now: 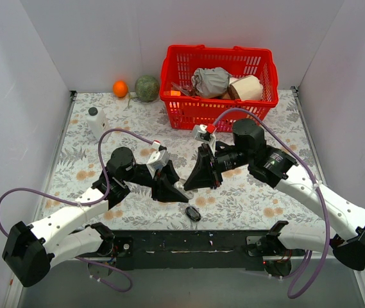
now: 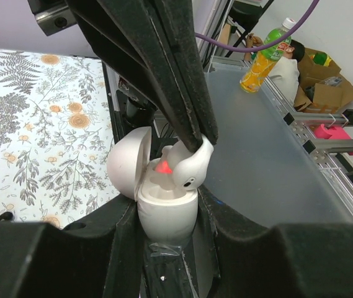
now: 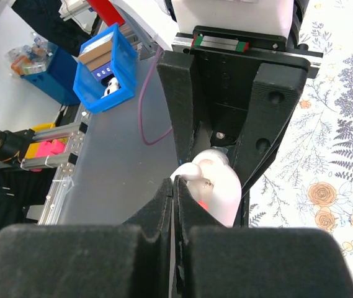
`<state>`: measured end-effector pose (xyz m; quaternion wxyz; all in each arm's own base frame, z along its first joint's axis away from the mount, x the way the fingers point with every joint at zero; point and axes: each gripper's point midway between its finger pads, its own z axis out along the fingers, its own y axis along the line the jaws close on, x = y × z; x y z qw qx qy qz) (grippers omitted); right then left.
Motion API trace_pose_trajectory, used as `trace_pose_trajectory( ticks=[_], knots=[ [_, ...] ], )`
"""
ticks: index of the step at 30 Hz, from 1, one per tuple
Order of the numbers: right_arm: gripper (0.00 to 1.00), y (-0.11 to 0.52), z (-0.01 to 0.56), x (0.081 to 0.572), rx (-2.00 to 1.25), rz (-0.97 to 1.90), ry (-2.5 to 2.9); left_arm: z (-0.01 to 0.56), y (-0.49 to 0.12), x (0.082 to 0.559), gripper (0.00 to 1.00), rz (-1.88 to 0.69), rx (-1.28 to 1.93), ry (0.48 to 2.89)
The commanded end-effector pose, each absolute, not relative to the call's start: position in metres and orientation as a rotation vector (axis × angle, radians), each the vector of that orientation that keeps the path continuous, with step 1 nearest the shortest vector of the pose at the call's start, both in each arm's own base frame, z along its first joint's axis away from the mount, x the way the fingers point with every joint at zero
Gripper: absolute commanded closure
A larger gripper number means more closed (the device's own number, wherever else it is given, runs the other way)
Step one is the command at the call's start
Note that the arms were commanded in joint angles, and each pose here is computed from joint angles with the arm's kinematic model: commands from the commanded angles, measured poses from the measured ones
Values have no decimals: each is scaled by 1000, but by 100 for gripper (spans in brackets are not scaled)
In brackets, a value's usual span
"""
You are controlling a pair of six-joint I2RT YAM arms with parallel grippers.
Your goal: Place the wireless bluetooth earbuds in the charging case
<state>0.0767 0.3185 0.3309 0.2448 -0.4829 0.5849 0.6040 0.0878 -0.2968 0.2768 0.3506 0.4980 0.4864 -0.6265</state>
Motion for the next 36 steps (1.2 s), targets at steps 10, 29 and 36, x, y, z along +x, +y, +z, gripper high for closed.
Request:
trace_pose_trajectory(
  ticks=[10, 29, 36],
  knots=[
    [99, 325, 328, 89, -1309, 1562, 1618, 299, -292, 83, 100, -1597, 1285, 1166],
    [99, 328, 328, 99, -1242, 1521, 1678, 297, -295, 92, 100, -1521, 1199, 1141],
    [88, 326, 335, 105, -1217, 1470, 1690, 295, -295, 93, 100, -1517, 1182, 1147]
  ],
)
